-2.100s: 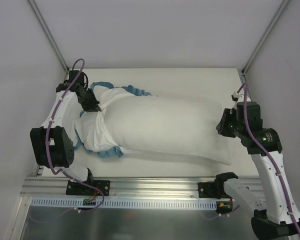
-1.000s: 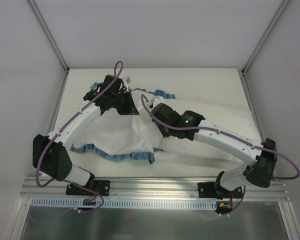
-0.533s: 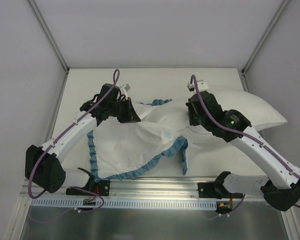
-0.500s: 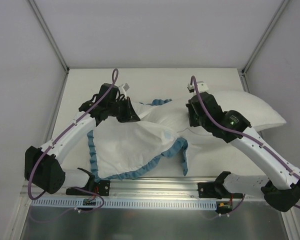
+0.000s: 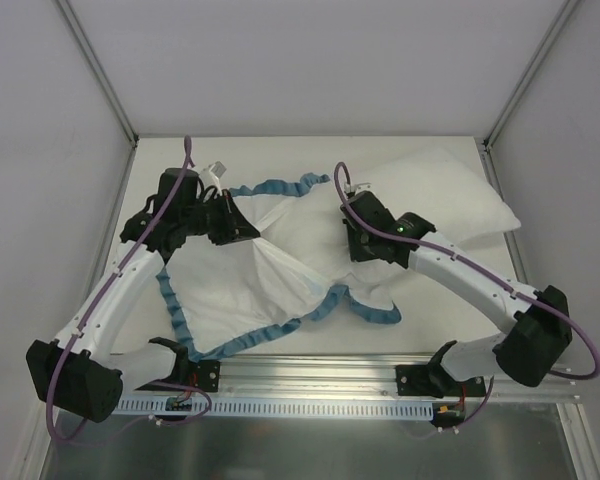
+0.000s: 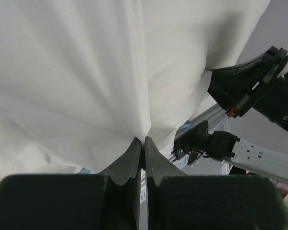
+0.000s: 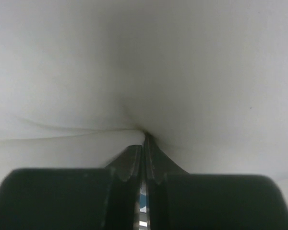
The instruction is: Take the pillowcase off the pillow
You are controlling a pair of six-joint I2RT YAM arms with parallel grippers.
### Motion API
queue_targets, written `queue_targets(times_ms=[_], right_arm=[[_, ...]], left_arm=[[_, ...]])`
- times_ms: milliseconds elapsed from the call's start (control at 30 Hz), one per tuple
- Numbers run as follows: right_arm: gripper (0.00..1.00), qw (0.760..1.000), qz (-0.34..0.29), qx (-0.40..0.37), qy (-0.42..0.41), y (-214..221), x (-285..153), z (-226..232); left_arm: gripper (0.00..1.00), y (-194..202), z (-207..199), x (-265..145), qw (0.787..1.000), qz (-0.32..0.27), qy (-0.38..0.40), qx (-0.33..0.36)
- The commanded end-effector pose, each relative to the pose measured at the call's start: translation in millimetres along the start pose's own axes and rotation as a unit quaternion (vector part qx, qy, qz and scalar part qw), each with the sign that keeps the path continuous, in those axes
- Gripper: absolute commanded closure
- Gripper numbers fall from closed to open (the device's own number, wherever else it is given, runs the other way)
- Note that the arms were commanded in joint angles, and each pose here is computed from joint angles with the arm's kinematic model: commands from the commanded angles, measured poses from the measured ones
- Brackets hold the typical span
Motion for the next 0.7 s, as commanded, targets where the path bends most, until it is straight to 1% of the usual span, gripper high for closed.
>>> queue_targets(times_ms=[0,33,100,133,167,200,233,300,333,367,433,533,633,667], right_arm=[[0.99,0.997,-0.021,0.007,0.077,-33.9,1.1,-30.7],[0.99,0.996,-0.053,0.016,0.064,-63.7,-11.0,-24.7],[0.99,0.996,-0.066,0.019,0.064,-89.8,-9.3,-24.9],[0.99,0.994,-0.094,0.030,0.047,-118.2,-21.2,-18.7],[0.99,0.993,-0.103,0.038,0.047,-131.7,-22.6,-21.0],[0.99,0.994,-0.090,0.035,0.052,-136.9,-12.0,-19.5],[0.99,0.991,-0.113,0.045,0.048,-160.5,-21.8,-21.0],[0.99,0.992,-0.104,0.049,0.051,-170.0,-10.6,-22.6],[0.99,0.991,-0.103,0.063,0.052,-175.8,-7.8,-29.4],[0.99,0.990,-0.110,0.071,0.050,-183.4,-10.2,-32.1],[0.99,0.989,-0.105,0.087,0.050,-185.7,-5.2,-40.7],[0.99,0.986,-0.095,0.116,0.069,-180.4,-1.1,-70.1],[0.99,0.986,-0.069,0.130,0.075,-160.1,6.7,-86.0],[0.99,0.985,-0.082,0.134,0.075,-159.7,-0.8,-92.9]], left_arm=[[1.00,0.5,-12.2,-19.8,1.000,-0.021,0.021,0.001],[1.00,5.2,-12.1,-19.0,1.000,-0.016,0.022,0.000],[1.00,22.9,-8.6,-11.4,1.000,0.009,0.020,-0.002],[1.00,31.7,-4.1,-7.7,1.000,0.020,0.016,-0.004],[1.00,37.6,-3.5,-5.7,0.999,0.028,0.017,-0.004],[1.00,45.2,-2.1,-3.6,0.999,0.038,0.018,-0.002],[1.00,60.9,0.1,0.9,0.998,0.062,0.020,0.001],[1.00,76.9,5.4,4.4,0.996,0.084,0.020,0.007],[1.00,89.7,12.9,6.2,0.995,0.100,0.016,0.003],[1.00,94.2,17.0,6.0,0.995,0.103,0.013,0.002],[1.00,103.3,26.7,4.4,0.995,0.103,0.004,0.002],[1.00,104.5,35.2,1.9,0.995,0.096,-0.019,0.004],[1.00,97.7,39.6,2.3,0.995,0.087,-0.043,0.009],[1.00,94.6,41.1,2.6,0.995,0.085,-0.050,0.007]])
Point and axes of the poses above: each gripper's point midway between its finger pads, its own x axis out along the fingers, its own z axis along the line the jaws close on, y = z × x, the point moved 2 cm from there along -x, back along the fingers, and after that the axes turned 2 degrees about x, right-handed, at the moved point
